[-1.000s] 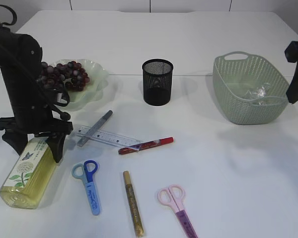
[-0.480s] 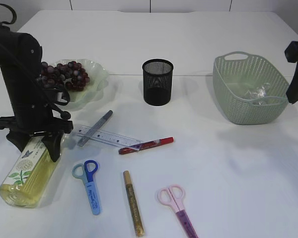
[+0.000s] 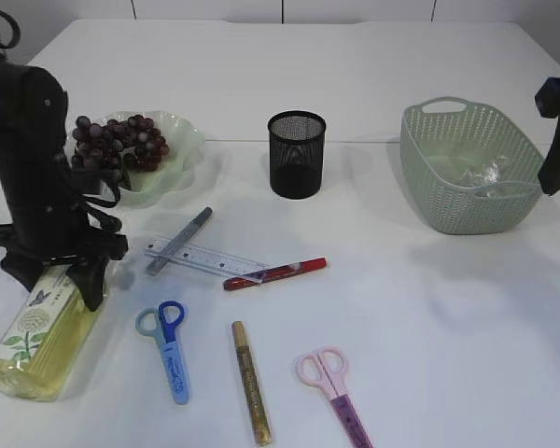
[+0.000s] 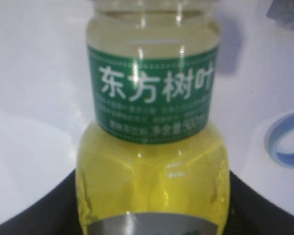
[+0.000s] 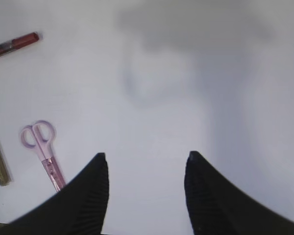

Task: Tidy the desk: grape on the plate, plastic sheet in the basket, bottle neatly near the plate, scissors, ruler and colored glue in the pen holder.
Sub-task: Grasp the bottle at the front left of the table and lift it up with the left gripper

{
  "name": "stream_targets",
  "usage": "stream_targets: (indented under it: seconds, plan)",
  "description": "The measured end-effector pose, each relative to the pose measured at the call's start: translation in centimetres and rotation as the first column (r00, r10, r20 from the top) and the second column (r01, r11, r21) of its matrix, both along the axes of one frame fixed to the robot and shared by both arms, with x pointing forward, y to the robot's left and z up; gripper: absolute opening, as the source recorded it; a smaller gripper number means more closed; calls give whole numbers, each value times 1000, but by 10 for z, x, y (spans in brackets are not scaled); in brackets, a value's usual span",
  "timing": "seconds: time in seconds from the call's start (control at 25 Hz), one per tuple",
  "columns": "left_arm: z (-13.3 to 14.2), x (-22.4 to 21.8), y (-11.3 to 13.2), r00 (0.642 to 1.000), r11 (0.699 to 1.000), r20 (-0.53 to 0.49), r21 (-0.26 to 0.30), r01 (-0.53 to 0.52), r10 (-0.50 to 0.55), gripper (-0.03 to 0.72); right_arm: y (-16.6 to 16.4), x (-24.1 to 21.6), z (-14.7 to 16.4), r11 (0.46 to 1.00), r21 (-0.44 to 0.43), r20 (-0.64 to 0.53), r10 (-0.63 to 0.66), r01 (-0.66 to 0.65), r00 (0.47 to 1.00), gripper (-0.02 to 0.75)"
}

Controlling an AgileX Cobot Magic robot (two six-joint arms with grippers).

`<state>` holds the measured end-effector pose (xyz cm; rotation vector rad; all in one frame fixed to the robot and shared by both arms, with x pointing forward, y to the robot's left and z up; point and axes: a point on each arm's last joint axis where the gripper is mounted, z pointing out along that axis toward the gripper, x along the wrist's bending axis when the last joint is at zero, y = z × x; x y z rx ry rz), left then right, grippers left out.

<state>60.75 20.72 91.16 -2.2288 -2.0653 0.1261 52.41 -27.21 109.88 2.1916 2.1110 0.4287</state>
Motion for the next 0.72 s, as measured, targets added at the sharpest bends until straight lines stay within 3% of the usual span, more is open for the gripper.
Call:
stream_targets:
  seconds: [0.2, 0.36, 0.56, 0.72]
  plan:
    - [24, -27, 8, 993, 1000, 118, -20, 6, -3, 427, 0, 0, 0, 1000, 0, 0, 0, 0, 1000, 405]
    - [61, -49, 13, 951, 998, 308, -67, 12, 10, 427, 0, 0, 0, 1000, 0, 0, 0, 0, 1000, 405]
    - [104, -80, 21, 830, 990, 555, -135, 28, 52, 427, 0, 0, 0, 1000, 0, 0, 0, 0, 1000, 405]
    - [120, -105, 31, 680, 977, 717, -215, 7, 153, 427, 0, 0, 0, 1000, 0, 0, 0, 0, 1000, 405]
